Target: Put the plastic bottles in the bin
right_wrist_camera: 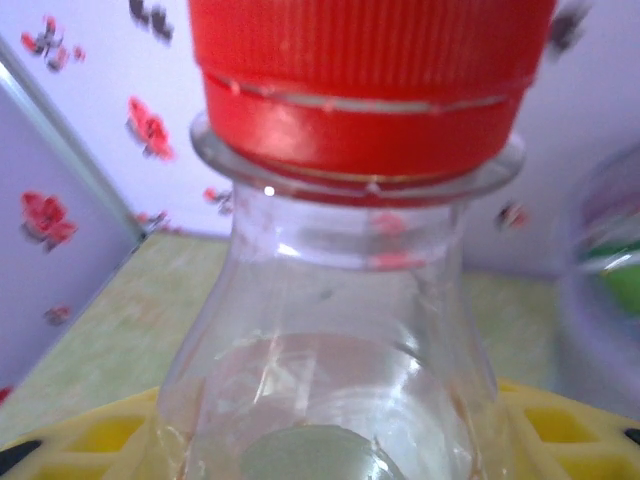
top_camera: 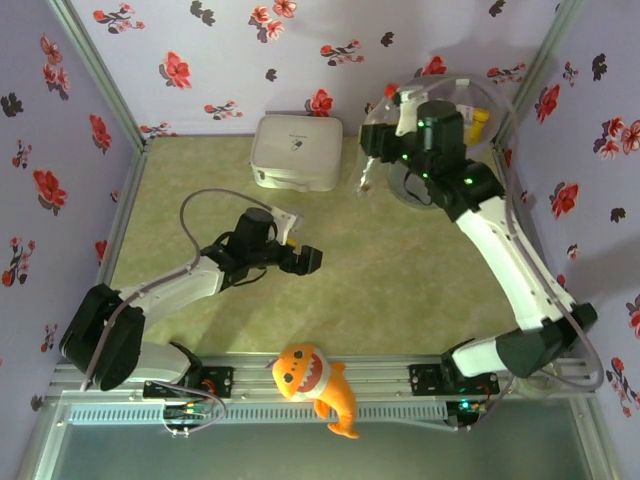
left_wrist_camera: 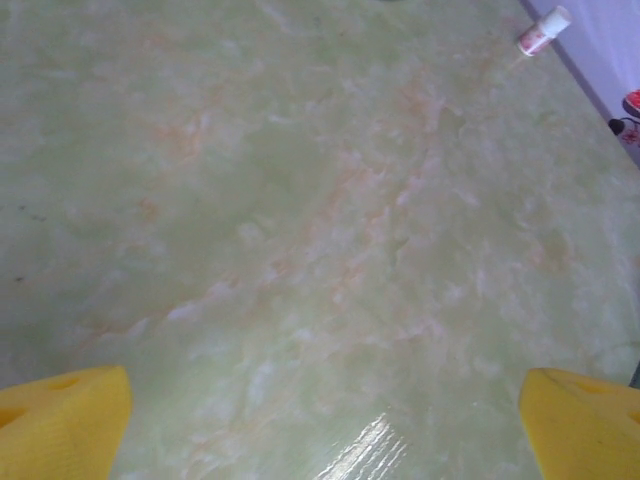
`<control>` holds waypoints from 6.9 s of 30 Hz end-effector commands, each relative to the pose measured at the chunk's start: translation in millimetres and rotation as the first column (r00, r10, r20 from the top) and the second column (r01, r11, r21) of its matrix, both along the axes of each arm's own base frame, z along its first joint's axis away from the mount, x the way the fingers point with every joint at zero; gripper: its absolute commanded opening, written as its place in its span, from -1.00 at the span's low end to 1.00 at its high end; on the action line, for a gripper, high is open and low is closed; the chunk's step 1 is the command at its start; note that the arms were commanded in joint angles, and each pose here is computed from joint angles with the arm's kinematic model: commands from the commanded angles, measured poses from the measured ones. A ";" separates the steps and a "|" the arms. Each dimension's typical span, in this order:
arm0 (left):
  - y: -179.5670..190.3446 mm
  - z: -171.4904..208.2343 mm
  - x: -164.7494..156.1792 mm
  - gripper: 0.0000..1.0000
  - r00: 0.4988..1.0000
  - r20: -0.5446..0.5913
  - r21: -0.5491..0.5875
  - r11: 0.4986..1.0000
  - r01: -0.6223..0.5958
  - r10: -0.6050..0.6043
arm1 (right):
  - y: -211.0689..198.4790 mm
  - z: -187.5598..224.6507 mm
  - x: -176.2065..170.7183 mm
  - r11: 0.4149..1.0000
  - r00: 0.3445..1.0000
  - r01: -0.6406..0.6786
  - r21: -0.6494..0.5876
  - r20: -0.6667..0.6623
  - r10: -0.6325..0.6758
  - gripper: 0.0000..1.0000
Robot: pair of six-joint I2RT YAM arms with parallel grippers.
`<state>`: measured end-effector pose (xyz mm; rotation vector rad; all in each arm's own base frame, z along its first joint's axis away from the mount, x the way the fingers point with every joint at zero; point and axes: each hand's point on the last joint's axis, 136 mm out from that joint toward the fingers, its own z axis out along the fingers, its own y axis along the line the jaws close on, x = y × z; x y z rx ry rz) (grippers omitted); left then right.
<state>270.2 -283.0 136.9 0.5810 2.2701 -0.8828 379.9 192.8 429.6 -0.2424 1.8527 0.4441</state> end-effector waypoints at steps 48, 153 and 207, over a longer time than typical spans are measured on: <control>29.5 2.0 -2.5 0.99 0.993 0.003 0.021 0.993 -0.116 0.116 | -158.6 -88.1 185.9 0.835 0.921 0.278 -0.475 -0.116 -0.373 -0.38; 316.7 5.8 47.1 0.99 0.470 0.485 0.215 0.420 -0.882 0.737 | -143.3 -288.7 -47.8 0.897 0.898 0.365 -0.249 -0.158 -0.410 0.99; 310.5 -41.4 126.4 0.99 0.506 0.562 0.110 0.547 -0.830 0.655 | -214.1 -342.8 14.9 0.829 0.839 0.533 -0.168 -0.022 -0.544 0.99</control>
